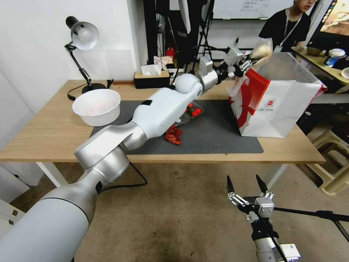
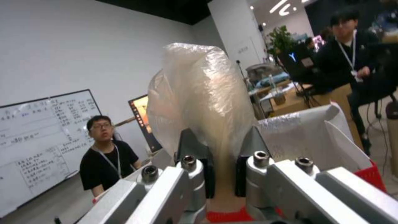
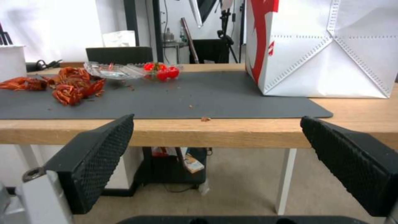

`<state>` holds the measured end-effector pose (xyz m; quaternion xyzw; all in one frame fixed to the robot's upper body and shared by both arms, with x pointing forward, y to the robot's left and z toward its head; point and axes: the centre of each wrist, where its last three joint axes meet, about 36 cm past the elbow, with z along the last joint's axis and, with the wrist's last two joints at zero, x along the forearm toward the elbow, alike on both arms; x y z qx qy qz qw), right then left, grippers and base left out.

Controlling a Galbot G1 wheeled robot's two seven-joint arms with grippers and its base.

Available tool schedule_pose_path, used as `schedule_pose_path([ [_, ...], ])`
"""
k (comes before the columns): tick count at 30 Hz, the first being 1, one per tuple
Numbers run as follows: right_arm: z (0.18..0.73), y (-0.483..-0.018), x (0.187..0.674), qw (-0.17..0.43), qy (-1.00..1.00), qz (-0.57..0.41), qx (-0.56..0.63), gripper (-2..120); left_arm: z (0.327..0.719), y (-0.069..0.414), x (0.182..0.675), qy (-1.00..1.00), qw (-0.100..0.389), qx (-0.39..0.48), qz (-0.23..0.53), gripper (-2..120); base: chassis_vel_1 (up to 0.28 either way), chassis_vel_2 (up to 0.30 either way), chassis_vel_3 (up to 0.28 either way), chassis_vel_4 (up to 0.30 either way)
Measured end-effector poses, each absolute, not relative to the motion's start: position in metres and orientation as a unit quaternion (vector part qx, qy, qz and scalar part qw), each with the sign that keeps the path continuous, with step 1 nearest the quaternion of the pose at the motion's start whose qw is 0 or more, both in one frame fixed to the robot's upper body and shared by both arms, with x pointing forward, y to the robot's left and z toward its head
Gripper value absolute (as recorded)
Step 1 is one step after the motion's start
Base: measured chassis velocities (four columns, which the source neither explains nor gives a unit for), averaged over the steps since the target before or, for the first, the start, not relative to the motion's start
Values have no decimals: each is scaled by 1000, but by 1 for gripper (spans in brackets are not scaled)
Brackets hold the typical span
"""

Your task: Pick up the trash from the table and place it into the takeout bag.

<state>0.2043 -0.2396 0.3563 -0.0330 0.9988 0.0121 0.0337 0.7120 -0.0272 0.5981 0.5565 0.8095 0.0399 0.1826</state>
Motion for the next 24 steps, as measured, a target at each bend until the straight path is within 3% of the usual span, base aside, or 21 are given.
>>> schedule_pose_path([
  [8, 356, -241, 205, 34, 999, 12, -34, 100, 615, -38, 712, 782, 205, 563, 174, 6, 0, 0, 0, 0],
  [18, 355, -242, 205, 35, 999, 12, -36, 100, 625, -37, 716, 765, 220, 557, 236, 7, 0, 0, 0, 0],
  [19, 355, -242, 205, 35, 999, 11, -36, 100, 630, -38, 717, 760, 221, 559, 249, 15, 0, 0, 0, 0],
  [24, 355, -243, 206, 36, 999, 11, -36, 100, 634, -39, 716, 756, 222, 559, 257, 29, 0, 0, 0, 0],
])
